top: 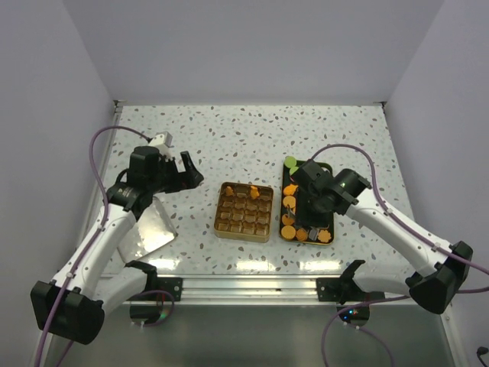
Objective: Pack the cookies
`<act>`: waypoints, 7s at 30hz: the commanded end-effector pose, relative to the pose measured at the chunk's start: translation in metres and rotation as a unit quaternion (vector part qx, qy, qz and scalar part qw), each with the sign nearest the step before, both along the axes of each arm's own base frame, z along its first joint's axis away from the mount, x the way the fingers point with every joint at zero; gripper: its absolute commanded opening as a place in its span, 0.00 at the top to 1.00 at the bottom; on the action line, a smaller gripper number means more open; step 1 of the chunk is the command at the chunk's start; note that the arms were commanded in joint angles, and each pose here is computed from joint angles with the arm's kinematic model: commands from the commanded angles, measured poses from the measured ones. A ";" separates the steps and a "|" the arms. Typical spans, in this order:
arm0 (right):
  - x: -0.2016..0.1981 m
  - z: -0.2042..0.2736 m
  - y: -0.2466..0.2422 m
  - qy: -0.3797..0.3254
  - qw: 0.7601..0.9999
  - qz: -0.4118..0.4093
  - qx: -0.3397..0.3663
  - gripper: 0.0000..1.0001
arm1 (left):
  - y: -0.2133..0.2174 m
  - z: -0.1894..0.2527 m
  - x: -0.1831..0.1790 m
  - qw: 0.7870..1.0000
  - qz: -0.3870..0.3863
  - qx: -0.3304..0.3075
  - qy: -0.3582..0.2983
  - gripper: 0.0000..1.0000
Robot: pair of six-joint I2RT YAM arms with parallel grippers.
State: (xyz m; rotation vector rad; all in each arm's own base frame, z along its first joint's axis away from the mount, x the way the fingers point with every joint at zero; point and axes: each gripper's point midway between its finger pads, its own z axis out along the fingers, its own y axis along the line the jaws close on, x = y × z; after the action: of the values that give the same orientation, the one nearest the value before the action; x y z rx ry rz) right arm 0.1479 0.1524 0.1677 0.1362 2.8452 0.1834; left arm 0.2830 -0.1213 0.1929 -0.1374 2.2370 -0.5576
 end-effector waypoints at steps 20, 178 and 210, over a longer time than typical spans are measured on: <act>-0.004 -0.021 0.016 0.032 0.999 0.014 0.017 0.58 | -0.002 0.002 0.003 1.000 -0.006 0.002 -0.011 0.00; -0.011 0.011 -0.051 0.002 0.997 -0.052 -0.060 0.60 | -0.013 0.002 0.018 1.000 -0.016 -0.015 -0.013 0.00; -0.033 -0.023 -0.063 0.077 0.992 -0.070 -0.069 0.50 | -0.010 -0.005 0.012 1.000 -0.014 -0.011 -0.006 0.00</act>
State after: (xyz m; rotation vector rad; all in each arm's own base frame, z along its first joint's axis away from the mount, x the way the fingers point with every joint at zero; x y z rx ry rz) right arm 0.1330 0.0971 0.1432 0.2981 2.9195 -0.0342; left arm 0.2887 -0.1261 0.1802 -0.1228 2.2683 -0.5676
